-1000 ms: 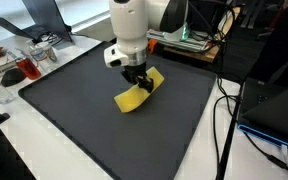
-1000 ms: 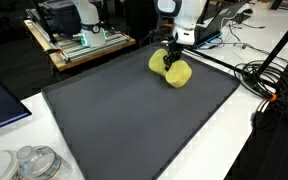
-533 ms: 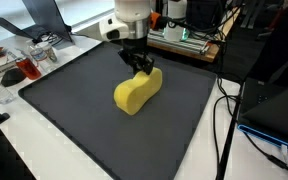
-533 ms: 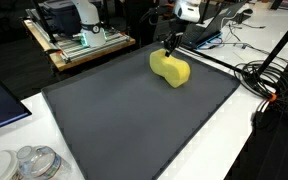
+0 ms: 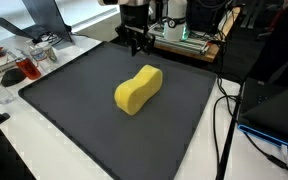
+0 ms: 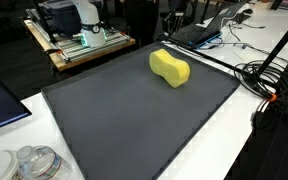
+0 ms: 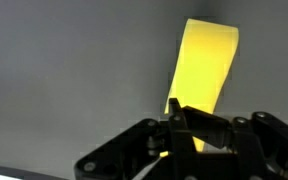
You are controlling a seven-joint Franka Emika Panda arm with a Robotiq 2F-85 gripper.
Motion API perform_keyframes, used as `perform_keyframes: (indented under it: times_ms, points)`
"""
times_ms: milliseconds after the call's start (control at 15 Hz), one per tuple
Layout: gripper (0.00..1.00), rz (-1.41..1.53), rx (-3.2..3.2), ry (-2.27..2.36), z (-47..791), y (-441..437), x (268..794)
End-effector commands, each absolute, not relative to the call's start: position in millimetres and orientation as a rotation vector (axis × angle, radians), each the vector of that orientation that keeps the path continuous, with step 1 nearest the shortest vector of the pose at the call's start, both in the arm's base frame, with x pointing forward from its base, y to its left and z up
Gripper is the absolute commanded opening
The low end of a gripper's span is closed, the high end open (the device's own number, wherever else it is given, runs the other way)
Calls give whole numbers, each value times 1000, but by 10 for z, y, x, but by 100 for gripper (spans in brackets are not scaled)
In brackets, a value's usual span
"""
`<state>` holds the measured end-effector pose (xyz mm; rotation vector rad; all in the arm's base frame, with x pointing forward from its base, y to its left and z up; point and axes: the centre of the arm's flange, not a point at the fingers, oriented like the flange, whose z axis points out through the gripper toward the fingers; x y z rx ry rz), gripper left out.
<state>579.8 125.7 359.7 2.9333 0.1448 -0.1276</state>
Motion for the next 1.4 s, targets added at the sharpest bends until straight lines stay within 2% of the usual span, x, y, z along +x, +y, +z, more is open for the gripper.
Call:
perform_keyframes:
  times_ms: [0, 400, 467, 533, 1133, 1200, 1333]
  points:
    - [4, -126, 2916, 146, 3687, 1241, 5647]
    - [4, -115, 2933, 158, 3692, 1257, 5648]
    - [20, -94, 2950, 172, 3693, 1262, 5655]
    - [30, -97, 2951, 166, 3678, 1278, 5680]
    - [92, -97, 3002, 203, 3578, 1448, 5739]
    - [98, -96, 3003, 203, 3594, 1457, 5730]
    - [100, -115, 2980, 205, 3634, 1502, 5702]
